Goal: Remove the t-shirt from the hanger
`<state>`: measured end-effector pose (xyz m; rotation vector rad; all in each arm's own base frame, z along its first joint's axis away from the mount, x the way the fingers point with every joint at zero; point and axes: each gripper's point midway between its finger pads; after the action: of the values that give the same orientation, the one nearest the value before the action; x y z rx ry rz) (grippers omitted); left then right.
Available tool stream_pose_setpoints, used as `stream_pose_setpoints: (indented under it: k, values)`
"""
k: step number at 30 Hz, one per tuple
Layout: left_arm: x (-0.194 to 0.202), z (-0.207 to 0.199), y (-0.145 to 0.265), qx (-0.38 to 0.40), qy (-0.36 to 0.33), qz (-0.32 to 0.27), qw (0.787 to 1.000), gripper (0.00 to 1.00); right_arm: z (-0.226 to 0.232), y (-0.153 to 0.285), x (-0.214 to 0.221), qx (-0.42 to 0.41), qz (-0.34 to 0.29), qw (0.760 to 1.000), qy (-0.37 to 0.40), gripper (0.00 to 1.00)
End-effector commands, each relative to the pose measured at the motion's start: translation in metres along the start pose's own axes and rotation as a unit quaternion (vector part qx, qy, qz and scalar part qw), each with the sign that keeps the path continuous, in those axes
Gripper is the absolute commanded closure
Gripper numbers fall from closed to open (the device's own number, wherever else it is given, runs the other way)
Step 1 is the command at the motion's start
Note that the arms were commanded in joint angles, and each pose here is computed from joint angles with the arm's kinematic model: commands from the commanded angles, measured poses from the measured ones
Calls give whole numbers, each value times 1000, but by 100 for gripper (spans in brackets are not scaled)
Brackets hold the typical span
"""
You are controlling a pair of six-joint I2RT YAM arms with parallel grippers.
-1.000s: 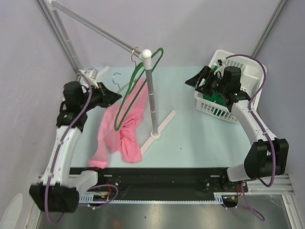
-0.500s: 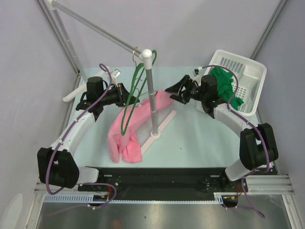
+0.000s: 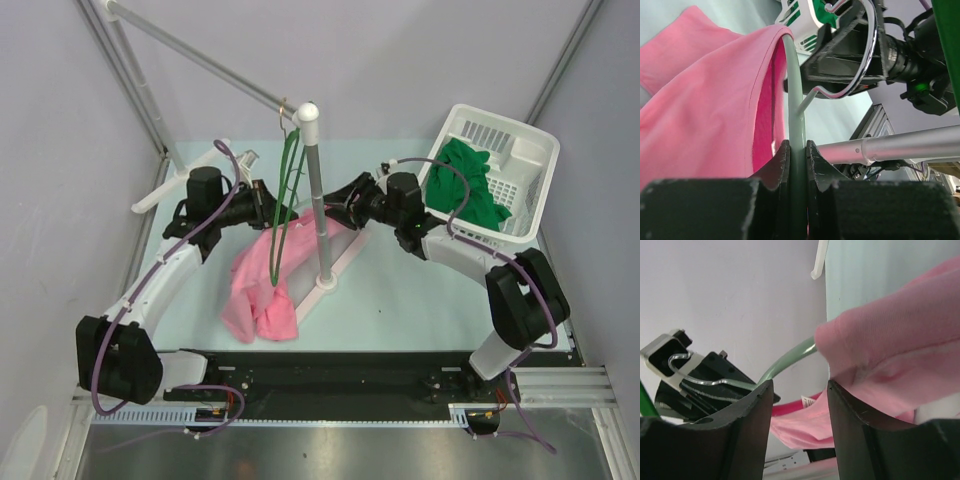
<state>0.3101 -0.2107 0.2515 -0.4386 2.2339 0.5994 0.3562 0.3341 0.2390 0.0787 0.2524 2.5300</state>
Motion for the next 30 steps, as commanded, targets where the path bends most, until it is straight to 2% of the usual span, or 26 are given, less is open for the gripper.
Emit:
stream_pose_setpoints:
  k: [1, 6, 15, 19, 25, 27, 28, 29, 30]
  values:
    - [-18, -25, 6, 31, -46, -30, 998, 100, 30, -18, -4, -37, -13, 999, -14, 48]
    - [-13, -25, 2, 29, -47, -16, 998, 100, 44, -29, 11, -50, -1, 998, -33, 48]
    - [-15, -24, 3, 21, -54, -17, 998, 100, 46, -25, 12, -46, -22, 998, -23, 47]
    - [-10, -30, 1, 43, -54, -10, 998, 100, 50, -35, 18, -47, -11, 998, -31, 48]
    - [-8, -27, 1, 27, -57, -3, 998, 100, 57, -48, 26, -59, 0, 996, -66, 64]
    - [-10, -27, 1, 23, -56, -3, 998, 99, 58, -49, 25, -61, -6, 995, -84, 80]
    - [-12, -28, 4, 17, -58, -6, 998, 89, 60, -49, 23, -64, -10, 994, -88, 86]
    - [-14, -27, 5, 9, -59, -10, 998, 80, 60, -49, 18, -64, -17, 994, -92, 100]
    - [-17, -21, 7, -16, -59, -21, 998, 72, 61, -49, 14, -65, -23, 993, -98, 100]
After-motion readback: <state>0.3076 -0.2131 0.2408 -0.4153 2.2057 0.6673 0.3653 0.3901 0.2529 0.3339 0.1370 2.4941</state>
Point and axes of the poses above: each gripper's point midway between its finger pads, its own y axis back along the fingers, its own z axis along the line the jaws close on, x = y × z, and after that the axes turned 7 degrees about -y, right-handed
